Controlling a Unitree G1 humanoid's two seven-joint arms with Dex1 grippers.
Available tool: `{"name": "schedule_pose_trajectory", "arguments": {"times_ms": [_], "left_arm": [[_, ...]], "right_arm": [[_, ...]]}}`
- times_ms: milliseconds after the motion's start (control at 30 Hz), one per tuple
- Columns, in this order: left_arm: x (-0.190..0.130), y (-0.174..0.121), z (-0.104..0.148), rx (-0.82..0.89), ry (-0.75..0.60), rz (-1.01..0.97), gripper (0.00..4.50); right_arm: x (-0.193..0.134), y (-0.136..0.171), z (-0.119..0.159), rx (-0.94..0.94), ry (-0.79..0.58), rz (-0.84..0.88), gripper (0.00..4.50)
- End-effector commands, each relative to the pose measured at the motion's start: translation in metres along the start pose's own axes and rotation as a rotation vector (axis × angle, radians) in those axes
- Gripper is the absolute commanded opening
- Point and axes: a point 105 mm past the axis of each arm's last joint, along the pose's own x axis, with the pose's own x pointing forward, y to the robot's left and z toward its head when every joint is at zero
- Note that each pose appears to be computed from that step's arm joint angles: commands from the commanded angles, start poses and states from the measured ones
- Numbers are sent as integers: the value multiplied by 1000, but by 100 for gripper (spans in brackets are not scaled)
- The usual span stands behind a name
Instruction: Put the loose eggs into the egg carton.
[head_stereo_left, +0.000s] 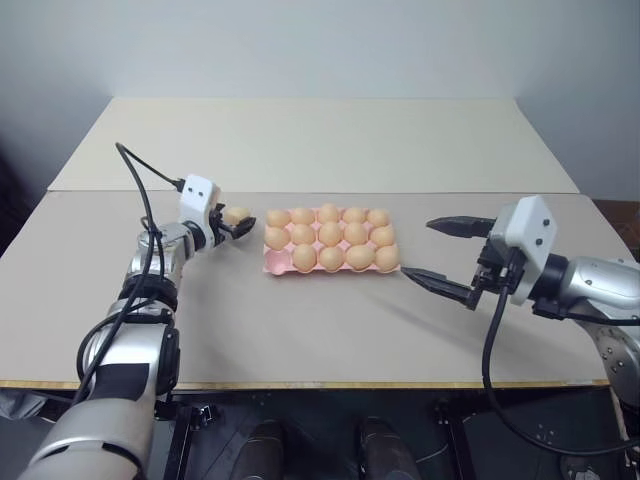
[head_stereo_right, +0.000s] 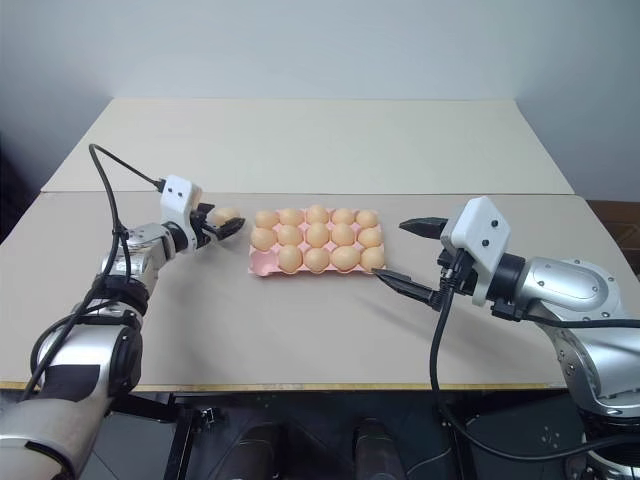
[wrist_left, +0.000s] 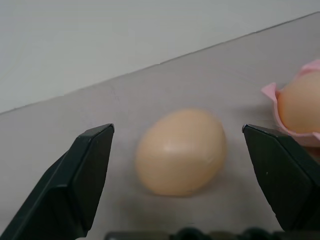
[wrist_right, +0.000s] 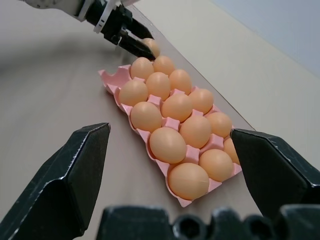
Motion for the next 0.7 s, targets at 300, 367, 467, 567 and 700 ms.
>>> {"name": "schedule_pose_trajectory", "arguments": {"times_ms": [300, 367, 467, 567, 700], "left_arm": [[4, -1, 5, 11, 8, 3, 205], [2, 1, 3, 13, 9, 7, 189], [-3, 7, 0, 27, 8, 21, 188], [-12, 15, 0, 43, -5, 19, 188], [-31, 29, 12, -9, -85, 1, 188]], "right_arm": [[-5, -1, 16, -22, -42, -35, 450], [-4, -2, 16, -19, -44, -36, 450], [-4, -2, 15, -18, -41, -37, 450], [-4, -2, 14, -18, -39, -38, 450], [-3, -2, 13, -15, -40, -40, 450]]}}
